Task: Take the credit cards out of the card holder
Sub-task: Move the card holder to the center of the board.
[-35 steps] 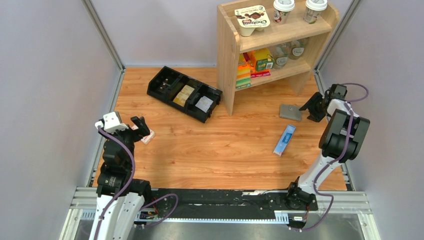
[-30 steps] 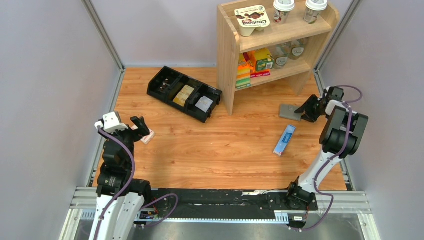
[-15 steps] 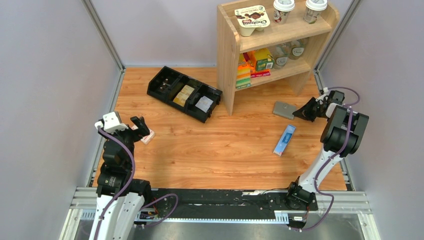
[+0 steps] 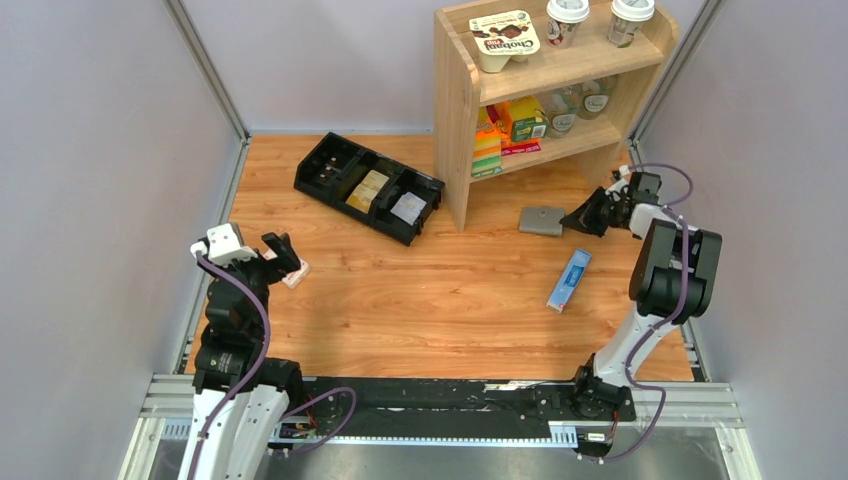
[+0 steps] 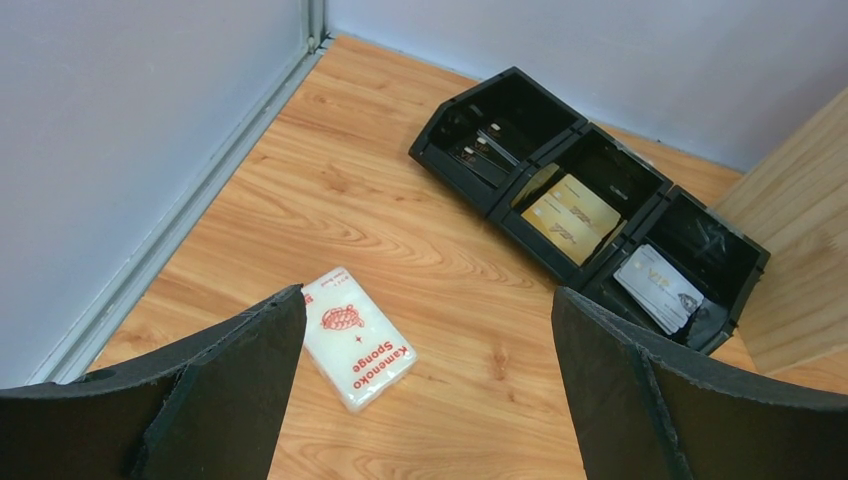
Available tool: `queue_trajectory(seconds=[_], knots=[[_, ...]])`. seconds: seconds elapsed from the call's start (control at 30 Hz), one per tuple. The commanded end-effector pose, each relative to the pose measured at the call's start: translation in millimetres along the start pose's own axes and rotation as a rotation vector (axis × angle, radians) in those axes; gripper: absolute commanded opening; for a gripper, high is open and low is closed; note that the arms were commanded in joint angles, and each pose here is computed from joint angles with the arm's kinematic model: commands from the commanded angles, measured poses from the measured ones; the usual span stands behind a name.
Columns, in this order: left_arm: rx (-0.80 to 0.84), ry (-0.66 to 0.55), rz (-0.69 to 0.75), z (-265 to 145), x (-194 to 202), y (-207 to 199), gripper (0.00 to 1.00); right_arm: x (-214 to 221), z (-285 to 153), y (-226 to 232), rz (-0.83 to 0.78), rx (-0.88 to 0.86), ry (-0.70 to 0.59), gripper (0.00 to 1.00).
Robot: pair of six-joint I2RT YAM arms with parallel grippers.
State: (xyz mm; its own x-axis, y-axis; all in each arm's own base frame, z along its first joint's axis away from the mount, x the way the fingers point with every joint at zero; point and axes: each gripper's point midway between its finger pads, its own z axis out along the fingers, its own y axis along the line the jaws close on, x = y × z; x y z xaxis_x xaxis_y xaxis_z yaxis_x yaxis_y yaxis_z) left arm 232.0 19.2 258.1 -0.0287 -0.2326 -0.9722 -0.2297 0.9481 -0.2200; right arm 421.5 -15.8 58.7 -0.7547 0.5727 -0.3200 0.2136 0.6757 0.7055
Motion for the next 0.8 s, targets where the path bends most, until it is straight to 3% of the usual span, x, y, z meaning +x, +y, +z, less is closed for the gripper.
queue_trajectory(seconds=[0.0, 0.27, 0.53, 0.6, 0.67, 0.77], knots=[[0.024, -0.006, -0.010, 1.3, -4.6, -6.1, 0.99, 5.9, -11.9, 40.8, -0.014, 0.038, -0.036, 0.00], [0.029, 0.025, -0.017, 5.0, 3.1, -8.6, 0.98, 100.5, -5.2, 71.7, 0.066, 0.128, 0.044, 0.00], [0.027, 0.066, -0.005, 10.4, 11.3, -10.6, 0.97, 225.9, 2.2, 127.3, -0.080, 0.023, 0.174, 0.00], [0.022, 0.082, -0.003, 12.2, 14.9, -10.4, 0.96, 240.8, 3.4, 130.4, -0.132, 0.022, 0.219, 0.00], [0.019, 0.099, 0.000, 13.3, 18.7, -10.3, 0.96, 241.6, 1.8, 136.8, -0.203, -0.003, 0.238, 0.06], [0.011, 0.122, 0.002, 14.1, 23.0, -9.5, 0.95, 250.6, -4.0, 133.8, -0.273, 0.003, 0.298, 0.23]])
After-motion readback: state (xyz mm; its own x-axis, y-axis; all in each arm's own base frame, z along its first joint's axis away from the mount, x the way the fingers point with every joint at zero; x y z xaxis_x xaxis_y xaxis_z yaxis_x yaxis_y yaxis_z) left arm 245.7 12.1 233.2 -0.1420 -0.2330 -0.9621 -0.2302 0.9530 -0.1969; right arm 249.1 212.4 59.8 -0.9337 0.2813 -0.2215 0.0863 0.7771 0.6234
